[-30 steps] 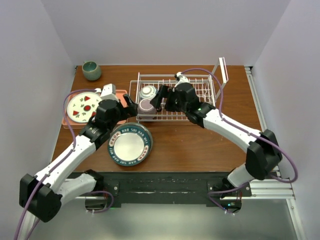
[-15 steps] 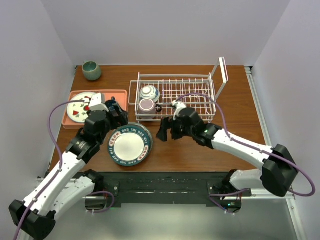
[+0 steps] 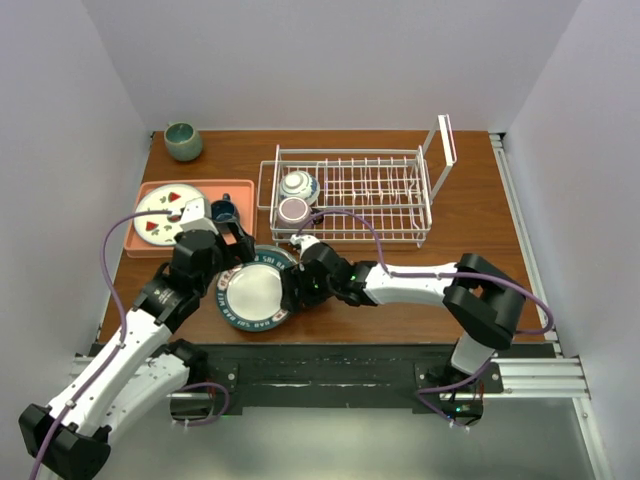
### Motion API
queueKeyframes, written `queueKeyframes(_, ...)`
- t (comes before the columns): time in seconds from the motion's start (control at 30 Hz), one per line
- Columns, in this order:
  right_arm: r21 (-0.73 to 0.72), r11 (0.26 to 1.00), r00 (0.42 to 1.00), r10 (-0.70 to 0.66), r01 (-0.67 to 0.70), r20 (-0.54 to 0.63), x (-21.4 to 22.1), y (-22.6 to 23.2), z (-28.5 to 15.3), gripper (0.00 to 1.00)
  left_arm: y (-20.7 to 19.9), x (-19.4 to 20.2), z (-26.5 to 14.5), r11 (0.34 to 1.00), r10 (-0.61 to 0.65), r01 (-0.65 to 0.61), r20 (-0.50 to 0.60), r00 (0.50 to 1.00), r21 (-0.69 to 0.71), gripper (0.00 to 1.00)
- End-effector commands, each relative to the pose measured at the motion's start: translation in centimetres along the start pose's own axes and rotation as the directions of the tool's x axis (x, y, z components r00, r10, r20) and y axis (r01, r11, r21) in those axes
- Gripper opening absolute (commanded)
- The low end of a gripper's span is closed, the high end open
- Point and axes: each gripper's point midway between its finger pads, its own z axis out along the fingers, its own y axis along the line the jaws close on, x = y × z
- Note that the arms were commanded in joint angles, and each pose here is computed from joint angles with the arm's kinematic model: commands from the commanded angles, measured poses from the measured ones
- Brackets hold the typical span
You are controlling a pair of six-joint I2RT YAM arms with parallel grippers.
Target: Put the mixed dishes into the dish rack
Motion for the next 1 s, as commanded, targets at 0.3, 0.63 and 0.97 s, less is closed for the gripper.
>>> queueKeyframes(0.3,0.243,0.964,0.984,0.064,-0.104,0.164,-2.0,-4.1,-2.7,0.73,-0.3,0.9,1.1,1.0,0.001,-0.001,-0.019,1.0,0.006,1.0)
queueKeyframes(0.63,0.208,0.972,0.964,0.052,-0.108,0.26,-5.1,-2.7,-4.1,0.67,0.6,3.0,1.5,0.999,-0.021,0.018,-0.087,0.996,-0.033,1.0)
queueKeyframes(0.97,0.064,0.994,0.955,0.061,-0.083,0.29,-7.8,1.2,-4.1,0.59,3.2,6.6,1.6,0.982,-0.146,0.128,-0.13,0.981,-0.14,0.97)
